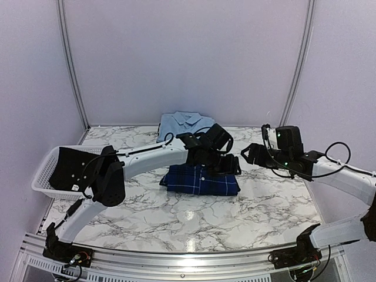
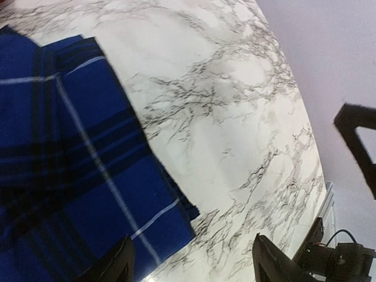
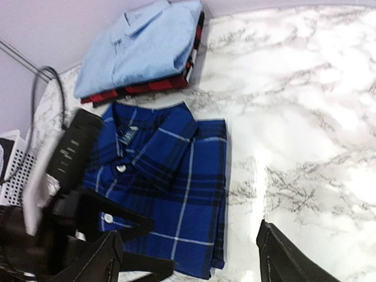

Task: Fold and stack the long sleeve shirts
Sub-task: Turn over the square folded shirt at the center of the board, then adjust the square-folded shirt at the center of the board.

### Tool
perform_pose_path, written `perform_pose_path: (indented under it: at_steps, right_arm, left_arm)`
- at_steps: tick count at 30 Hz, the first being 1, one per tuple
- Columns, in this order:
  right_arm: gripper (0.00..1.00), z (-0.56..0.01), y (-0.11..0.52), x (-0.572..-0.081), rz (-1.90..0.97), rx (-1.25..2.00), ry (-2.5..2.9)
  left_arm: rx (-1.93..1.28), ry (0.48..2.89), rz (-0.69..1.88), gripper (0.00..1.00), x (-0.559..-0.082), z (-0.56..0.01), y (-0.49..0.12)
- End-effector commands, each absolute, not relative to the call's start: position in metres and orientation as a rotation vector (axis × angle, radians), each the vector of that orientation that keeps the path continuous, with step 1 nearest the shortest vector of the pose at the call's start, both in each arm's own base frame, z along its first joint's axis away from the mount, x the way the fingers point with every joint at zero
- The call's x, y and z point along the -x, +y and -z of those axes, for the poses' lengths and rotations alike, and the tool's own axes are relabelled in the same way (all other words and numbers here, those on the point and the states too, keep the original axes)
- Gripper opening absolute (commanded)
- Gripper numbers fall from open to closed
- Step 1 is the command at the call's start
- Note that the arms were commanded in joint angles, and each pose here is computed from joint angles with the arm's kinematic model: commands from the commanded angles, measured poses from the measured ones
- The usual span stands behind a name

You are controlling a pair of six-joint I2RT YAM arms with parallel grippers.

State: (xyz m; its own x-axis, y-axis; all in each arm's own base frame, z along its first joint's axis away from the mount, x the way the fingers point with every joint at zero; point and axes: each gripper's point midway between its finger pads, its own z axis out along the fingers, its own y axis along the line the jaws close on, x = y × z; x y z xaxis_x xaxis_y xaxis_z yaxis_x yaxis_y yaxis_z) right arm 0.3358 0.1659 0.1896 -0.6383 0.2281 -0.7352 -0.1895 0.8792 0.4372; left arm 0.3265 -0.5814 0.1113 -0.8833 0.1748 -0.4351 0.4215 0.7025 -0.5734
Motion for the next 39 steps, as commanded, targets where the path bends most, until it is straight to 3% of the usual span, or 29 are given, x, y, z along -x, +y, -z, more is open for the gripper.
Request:
perform_pose_path:
  at_steps: [1, 5, 10, 18, 22, 29, 39]
  right_arm:
    - [0.75, -0.144, 0.168, -0.326, -0.595, 0.003, 2.325]
    - [0.74, -0.124, 0.172, -0.332, -0.579, 0.010, 2.365]
    - [0.74, -0.099, 0.184, -0.339, -0.593, 0.081, 2.430]
    - [0.70, -0.078, 0.187, -0.333, -0.608, 0.105, 2.477]
    - [0.68, -0.068, 0.187, -0.325, -0.625, 0.108, 2.499]
    - [0.64, -0.057, 0.190, -0.310, -0.638, 0.117, 2.526]
    - [0.46, -0.042, 0.210, -0.290, -0.667, 0.163, 2.563]
  left_arm:
    - [-0.374, 2.319, 0.949, 0.74, -0.360, -0.218, -0.541]
    - [-0.300, 2.336, 0.806, 0.74, -0.370, -0.225, -0.481]
    - [-0.233, 2.435, 0.661, 0.74, -0.375, -0.188, -0.406]
    - [-0.057, 2.535, 0.501, 0.51, -0.370, -0.122, -0.307]
    - [-0.024, 2.591, 0.543, 0.43, -0.359, -0.095, -0.303]
    - [0.025, 2.633, 0.707, 0.42, -0.341, -0.070, -0.316]
    - [-0.016, 2.634, 0.879, 0.30, -0.326, -0.060, -0.352]
